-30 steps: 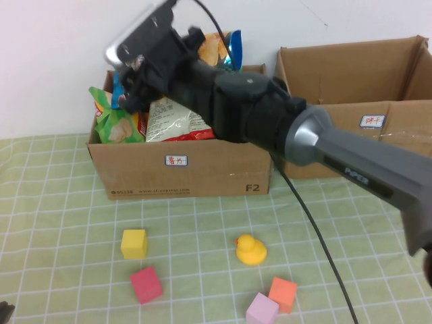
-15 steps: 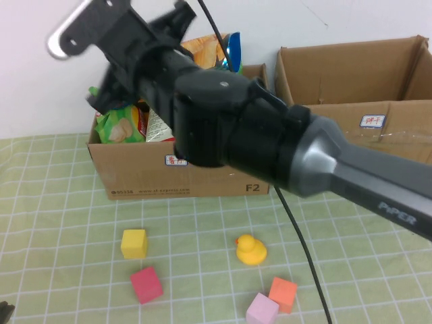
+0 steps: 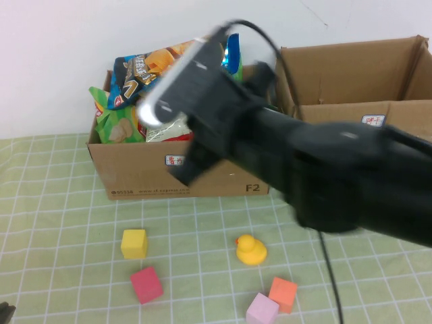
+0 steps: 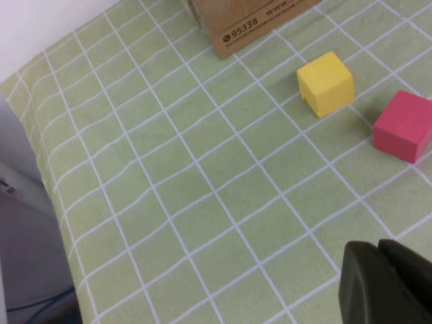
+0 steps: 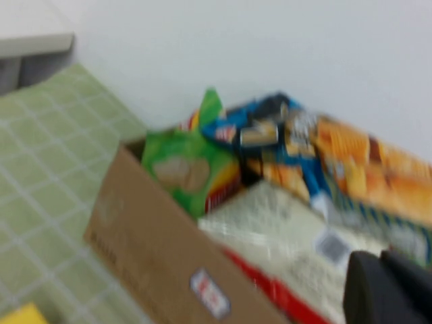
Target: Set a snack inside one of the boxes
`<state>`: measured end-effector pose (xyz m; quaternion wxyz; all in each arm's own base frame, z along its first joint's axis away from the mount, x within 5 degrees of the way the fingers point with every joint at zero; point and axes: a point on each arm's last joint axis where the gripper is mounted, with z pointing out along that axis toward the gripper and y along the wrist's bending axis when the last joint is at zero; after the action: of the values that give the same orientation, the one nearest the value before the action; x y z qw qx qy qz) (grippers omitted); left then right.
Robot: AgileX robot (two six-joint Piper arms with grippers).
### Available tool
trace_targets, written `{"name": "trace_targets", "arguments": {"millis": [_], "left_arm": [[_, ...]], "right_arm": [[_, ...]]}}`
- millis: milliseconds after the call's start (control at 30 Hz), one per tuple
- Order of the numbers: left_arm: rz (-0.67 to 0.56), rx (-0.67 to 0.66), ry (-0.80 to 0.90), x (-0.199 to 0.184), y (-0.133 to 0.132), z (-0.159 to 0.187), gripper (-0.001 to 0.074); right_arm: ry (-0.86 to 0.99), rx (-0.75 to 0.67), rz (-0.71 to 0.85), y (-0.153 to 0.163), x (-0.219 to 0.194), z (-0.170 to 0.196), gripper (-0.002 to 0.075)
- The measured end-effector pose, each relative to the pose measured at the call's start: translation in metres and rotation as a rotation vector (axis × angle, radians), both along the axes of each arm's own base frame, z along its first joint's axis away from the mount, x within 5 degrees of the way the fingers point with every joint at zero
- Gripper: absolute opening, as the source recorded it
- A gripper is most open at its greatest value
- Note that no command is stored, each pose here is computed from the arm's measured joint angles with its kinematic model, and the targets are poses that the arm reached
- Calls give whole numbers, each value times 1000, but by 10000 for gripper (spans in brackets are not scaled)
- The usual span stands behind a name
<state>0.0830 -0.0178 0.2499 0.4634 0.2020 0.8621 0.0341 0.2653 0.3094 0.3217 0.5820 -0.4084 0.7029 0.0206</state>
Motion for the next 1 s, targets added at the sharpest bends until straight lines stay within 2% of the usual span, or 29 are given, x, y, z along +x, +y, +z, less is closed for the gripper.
{"name": "trace_targets", "arguments": {"millis": [167, 433, 700, 1000], "left_arm": [[1, -15, 10, -1, -1, -1, -1], [1, -24, 16, -1, -1, -1, -2], [-1, -29, 15, -1, -2, -1, -1], [-1, -29, 15, -1, -2, -1, -1]], "right_arm": [[51, -29, -40, -44, -16, -12, -2], [145, -54, -224, -123, -29, -42, -2], [153, -47, -203, -154, -61, -49, -2], [87, -95, -355, -194, -82, -45, -2]]}}
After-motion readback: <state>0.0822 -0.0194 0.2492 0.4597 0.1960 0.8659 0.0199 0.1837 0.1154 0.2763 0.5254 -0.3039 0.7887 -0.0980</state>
